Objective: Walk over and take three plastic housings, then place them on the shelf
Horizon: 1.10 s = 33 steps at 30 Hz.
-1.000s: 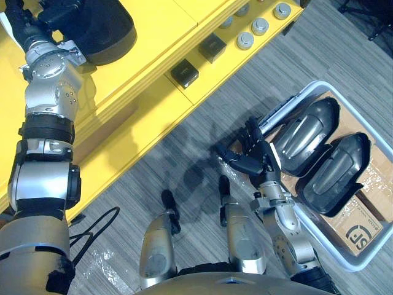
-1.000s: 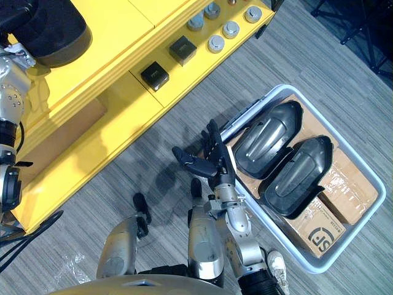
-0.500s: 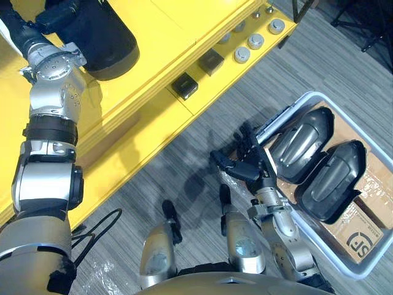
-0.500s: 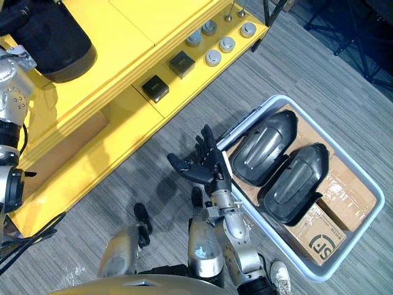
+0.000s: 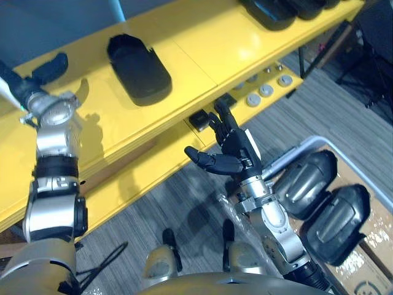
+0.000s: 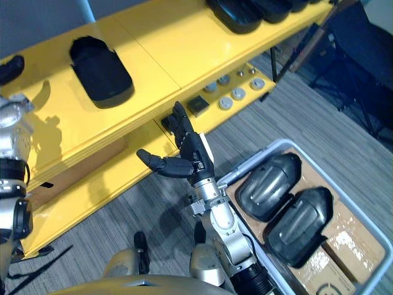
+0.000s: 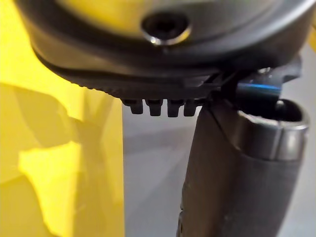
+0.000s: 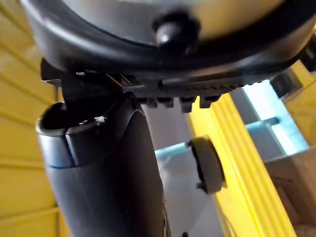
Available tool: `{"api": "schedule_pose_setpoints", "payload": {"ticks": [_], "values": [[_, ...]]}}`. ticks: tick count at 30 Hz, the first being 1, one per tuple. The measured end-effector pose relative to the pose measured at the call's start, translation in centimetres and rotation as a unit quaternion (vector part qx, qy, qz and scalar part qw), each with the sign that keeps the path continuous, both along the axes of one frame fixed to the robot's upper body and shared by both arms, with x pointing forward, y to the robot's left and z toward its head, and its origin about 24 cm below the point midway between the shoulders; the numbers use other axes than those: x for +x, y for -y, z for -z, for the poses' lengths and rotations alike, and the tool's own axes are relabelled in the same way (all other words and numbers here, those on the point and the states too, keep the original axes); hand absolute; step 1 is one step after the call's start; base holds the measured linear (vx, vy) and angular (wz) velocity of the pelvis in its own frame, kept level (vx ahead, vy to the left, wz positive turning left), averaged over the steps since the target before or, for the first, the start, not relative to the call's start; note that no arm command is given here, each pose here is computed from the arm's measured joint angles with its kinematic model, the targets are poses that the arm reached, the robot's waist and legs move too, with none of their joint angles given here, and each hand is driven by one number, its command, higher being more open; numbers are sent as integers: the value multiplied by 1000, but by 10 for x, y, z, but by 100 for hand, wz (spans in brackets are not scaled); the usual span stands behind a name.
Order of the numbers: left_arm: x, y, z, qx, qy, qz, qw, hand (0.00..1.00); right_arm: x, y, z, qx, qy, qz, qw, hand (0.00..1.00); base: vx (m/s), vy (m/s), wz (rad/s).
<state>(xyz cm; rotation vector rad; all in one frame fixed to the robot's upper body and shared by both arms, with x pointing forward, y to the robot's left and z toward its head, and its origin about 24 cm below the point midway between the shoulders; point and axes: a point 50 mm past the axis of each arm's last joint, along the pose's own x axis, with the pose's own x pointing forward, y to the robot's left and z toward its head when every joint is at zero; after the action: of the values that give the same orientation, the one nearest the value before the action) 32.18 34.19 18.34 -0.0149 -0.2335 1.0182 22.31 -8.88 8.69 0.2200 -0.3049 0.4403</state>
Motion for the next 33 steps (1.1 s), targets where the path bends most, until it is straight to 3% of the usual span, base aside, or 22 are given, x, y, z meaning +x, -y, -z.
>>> {"api": "schedule_pose_setpoints", "payload": {"ticks": [3,10,16,22,33], "values": [[-26,29,5,24,85,53,995,100,5,-2,-5,-1,8,-9,1000,100,-53,14,24],[-88,109,29,42,183,214,959,100,27,-30,-1,-29,-12,-60,998,100,-50,4,20],[-101,148,37,28,192,325,925,100,51,-54,1,-51,-34,-66,996,100,-46,-30,26],[-107,161,40,30,196,375,905,100,74,-73,-1,-72,-50,-44,995,100,4,-19,14],[-107,174,41,11,204,420,884,100,103,-75,2,-149,-76,31,985,100,16,-1,4]]}}
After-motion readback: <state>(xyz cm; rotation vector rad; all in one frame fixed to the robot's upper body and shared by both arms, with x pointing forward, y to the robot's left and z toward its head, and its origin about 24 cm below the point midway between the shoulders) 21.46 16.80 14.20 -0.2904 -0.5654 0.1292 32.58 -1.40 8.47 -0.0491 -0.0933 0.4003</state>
